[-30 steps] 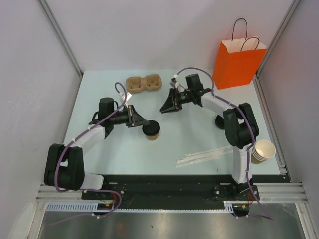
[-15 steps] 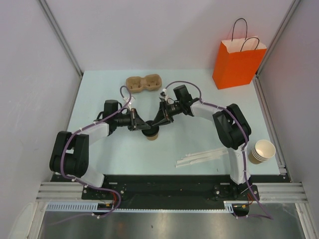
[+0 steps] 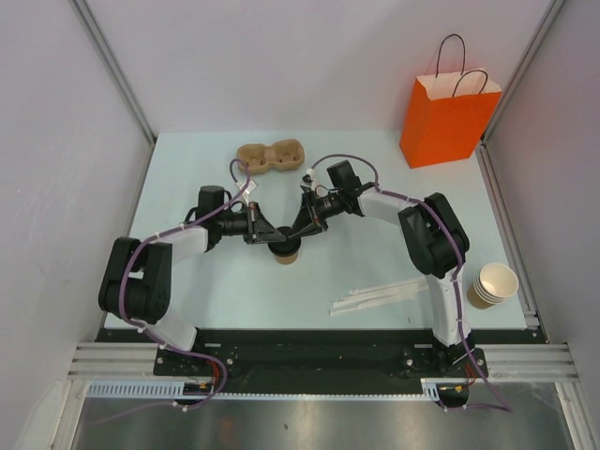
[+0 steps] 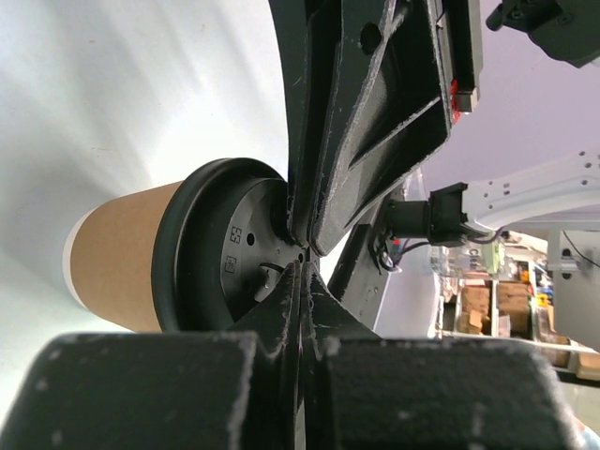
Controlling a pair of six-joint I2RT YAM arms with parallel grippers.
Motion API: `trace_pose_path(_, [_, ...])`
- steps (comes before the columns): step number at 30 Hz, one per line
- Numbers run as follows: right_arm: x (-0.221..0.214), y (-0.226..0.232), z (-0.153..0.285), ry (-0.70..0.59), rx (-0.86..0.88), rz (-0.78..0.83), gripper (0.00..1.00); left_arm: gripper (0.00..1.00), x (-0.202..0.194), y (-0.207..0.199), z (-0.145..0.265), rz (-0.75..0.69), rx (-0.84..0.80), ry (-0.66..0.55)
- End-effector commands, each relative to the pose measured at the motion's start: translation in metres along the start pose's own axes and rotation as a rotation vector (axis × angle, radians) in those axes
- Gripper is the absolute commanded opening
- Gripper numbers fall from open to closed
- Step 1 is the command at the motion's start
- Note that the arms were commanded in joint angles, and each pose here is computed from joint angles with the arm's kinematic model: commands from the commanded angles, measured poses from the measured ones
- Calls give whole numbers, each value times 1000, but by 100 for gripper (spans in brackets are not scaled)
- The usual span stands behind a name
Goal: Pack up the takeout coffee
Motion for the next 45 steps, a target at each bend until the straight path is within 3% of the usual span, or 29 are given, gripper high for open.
trace_pose_path(1, [-18,-83,-6,-10,-275,-156,19,0,-24,44,-5,96,149,39])
trace_pose_path(13, [-21,-105,-4,-2,-306,-201,18,0,-34,69,-8,167,224,85])
trace_pose_path(25, [8,30,-10,-34,81,130,22,0,12,-15,3,-59,-1,-23])
trace_pose_path(32, [13,81,10,-68,155,240,25,9,28,-67,20,-180,-76,-70])
trace_pose_path(38, [9,76,40,-115,49,266,32,24,23,-65,45,-178,28,-140])
trace_pose_path(45, [-2,33,43,-92,-148,221,35,29,6,-26,58,-102,199,-138])
Point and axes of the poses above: each gripper's point midway between its finger pads, its own z axis back along the fingers, its own y axis along the line the jaws close on, x = y × z, the point moved 8 cm from there along z, back along the fingers, and after that the axes turned 4 degrees about z, right-handed, at the moved point
